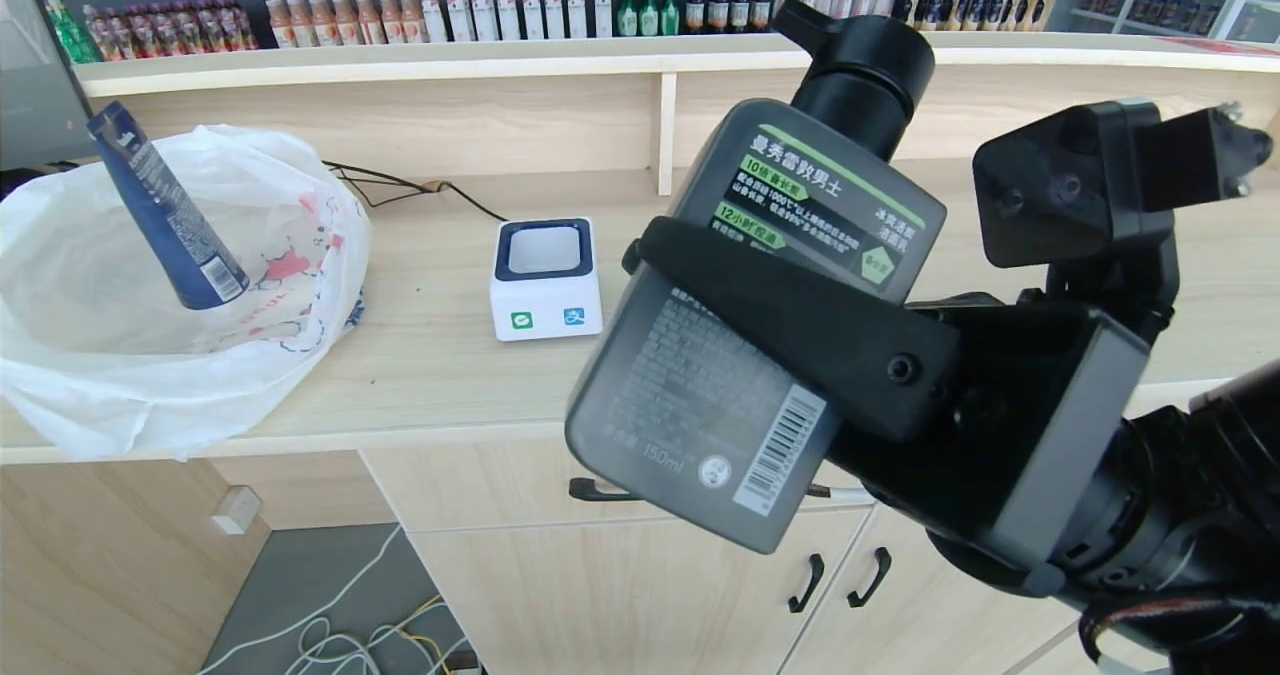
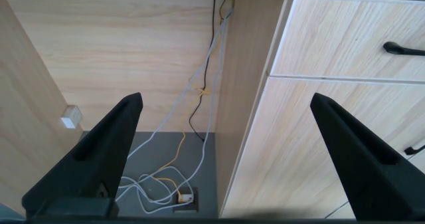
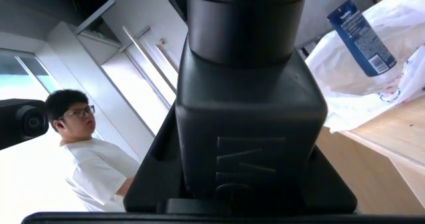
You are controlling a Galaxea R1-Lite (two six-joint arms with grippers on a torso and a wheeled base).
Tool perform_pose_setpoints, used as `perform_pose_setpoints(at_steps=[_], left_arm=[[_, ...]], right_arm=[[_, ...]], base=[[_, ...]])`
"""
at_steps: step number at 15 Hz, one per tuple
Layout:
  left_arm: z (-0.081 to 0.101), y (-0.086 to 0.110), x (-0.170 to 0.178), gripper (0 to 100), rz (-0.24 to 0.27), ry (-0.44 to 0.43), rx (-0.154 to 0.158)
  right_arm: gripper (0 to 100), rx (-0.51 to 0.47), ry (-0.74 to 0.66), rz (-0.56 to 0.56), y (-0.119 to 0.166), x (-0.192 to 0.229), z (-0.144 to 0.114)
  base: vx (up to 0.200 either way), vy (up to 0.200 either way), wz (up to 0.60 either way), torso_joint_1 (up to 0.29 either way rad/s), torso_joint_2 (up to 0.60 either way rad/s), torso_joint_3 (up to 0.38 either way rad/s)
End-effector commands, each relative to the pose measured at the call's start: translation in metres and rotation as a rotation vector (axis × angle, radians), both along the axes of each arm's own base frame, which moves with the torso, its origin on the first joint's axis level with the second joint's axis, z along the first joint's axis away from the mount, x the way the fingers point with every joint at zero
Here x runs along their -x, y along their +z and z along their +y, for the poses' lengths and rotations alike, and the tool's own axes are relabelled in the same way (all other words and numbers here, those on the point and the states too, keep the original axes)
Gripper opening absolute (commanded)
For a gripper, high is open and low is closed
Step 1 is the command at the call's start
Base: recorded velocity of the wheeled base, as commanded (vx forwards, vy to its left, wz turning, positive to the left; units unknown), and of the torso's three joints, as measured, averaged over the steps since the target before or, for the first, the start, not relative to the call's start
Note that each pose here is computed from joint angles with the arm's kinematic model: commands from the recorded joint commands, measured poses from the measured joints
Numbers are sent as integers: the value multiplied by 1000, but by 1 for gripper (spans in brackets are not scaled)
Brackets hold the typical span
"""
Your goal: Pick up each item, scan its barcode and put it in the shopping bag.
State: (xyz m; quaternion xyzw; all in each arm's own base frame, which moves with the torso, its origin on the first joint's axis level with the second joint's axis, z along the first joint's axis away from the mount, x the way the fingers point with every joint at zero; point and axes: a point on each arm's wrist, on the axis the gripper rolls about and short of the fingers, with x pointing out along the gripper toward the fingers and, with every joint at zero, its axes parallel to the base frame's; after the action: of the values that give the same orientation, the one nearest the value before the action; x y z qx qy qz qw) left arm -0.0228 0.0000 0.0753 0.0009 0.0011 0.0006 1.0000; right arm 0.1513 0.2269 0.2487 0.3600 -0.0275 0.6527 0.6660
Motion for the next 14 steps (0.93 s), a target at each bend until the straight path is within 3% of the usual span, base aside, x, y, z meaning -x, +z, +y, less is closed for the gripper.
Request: perform_pose_setpoints(at_steps=[1, 6, 9, 11, 14], left_arm=[[0, 0, 0, 100, -1, 0, 0], [0, 0, 0, 100, -1, -1, 0], [0, 0, 0, 100, -1, 0, 0], [0, 0, 0, 100, -1, 0, 0], [0, 0, 0, 100, -1, 0, 0]], right_arm=[[0, 9, -6, -11, -2, -1, 2], [0, 30, -32, -39, -7, -1, 3], [0, 72, -112, -118, -14, -2, 0], [0, 85, -234, -140, -17, -4, -6], [0, 161, -533, -36, -18, -7, -15]], base=[[0, 0, 0, 0, 0, 0], [0, 0, 0, 0, 0, 0], [0, 0, 0, 0, 0, 0], [0, 0, 0, 0, 0, 0], [0, 0, 0, 0, 0, 0]])
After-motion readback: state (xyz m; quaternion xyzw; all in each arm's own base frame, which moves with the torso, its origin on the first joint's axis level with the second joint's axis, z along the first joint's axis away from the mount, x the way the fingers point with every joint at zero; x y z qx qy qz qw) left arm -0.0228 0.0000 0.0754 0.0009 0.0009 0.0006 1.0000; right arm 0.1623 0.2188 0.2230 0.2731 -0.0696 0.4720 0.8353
